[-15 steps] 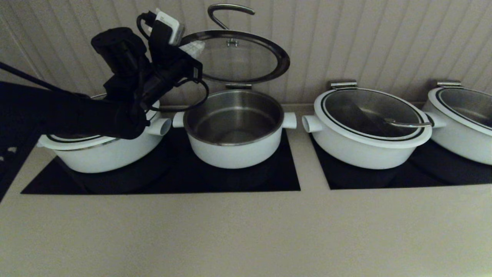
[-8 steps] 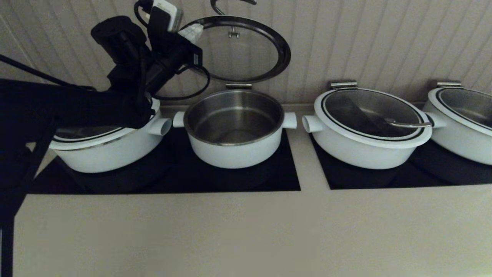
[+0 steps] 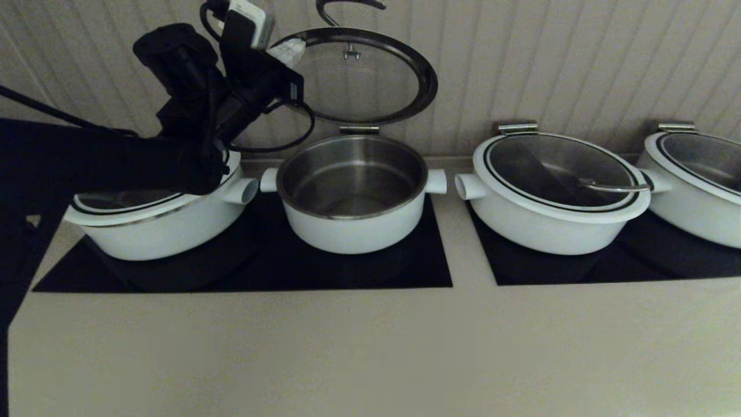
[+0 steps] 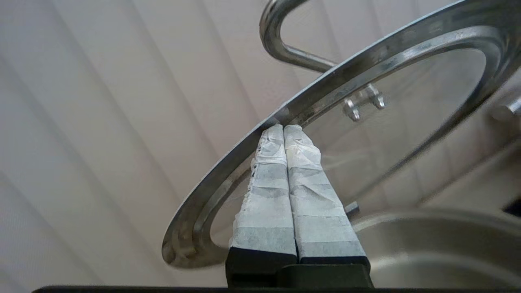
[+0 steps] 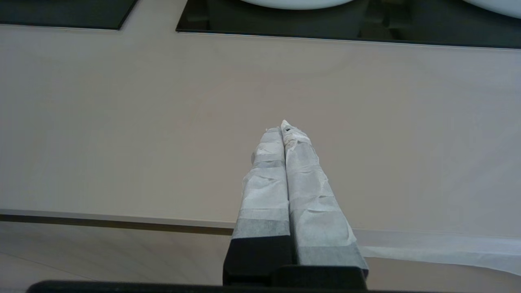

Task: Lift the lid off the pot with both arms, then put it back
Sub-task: Open the pot lid completely, then close the pot lid

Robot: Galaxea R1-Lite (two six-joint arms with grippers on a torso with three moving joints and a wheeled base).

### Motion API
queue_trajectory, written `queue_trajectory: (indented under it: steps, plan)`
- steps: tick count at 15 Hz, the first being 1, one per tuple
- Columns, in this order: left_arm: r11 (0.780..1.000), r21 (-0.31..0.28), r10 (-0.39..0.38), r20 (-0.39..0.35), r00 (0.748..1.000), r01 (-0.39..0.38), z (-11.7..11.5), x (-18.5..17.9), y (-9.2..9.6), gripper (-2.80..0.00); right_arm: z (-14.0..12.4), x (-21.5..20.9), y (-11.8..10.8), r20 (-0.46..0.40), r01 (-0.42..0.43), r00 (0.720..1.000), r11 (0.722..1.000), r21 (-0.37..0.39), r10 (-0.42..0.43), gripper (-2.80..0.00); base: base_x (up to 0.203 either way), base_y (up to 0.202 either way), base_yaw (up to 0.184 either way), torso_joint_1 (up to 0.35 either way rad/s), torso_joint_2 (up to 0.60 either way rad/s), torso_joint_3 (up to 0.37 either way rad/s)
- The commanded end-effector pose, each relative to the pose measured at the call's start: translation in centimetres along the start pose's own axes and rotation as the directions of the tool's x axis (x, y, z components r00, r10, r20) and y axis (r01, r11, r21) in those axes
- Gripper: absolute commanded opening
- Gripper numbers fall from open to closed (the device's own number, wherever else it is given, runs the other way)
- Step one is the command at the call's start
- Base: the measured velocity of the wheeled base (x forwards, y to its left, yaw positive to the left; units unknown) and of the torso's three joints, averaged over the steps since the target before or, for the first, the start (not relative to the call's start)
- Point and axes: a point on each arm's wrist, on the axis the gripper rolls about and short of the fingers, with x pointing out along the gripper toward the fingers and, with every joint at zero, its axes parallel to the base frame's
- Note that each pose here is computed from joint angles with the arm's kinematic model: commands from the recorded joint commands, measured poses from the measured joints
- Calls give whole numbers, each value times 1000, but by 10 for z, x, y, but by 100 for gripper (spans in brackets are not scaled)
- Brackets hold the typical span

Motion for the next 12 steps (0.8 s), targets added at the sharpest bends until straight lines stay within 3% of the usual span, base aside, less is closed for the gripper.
queue_trajectory:
  steps: [1,4,9,12]
  plan:
    - [1000,1,-5,-22,1000,5,13,-14,5,-280,0,0,0,-2,-1,1000,1000,0,1,-280,0,0,0,0,0,0]
    - [1000,2,5,-113,994,-4,19,-36,22,-280,0,0,0,-2,-1,1000,1000,0,1,-280,0,0,0,0,0,0]
    - [999,19,39,-175,984,-36,25,-49,47,-280,0,0,0,-2,-1,1000,1000,0,1,-280,0,0,0,0,0,0]
    - [999,29,50,-171,984,-46,36,-45,57,-280,0,0,0,-2,-1,1000,1000,0,1,-280,0,0,0,0,0,0]
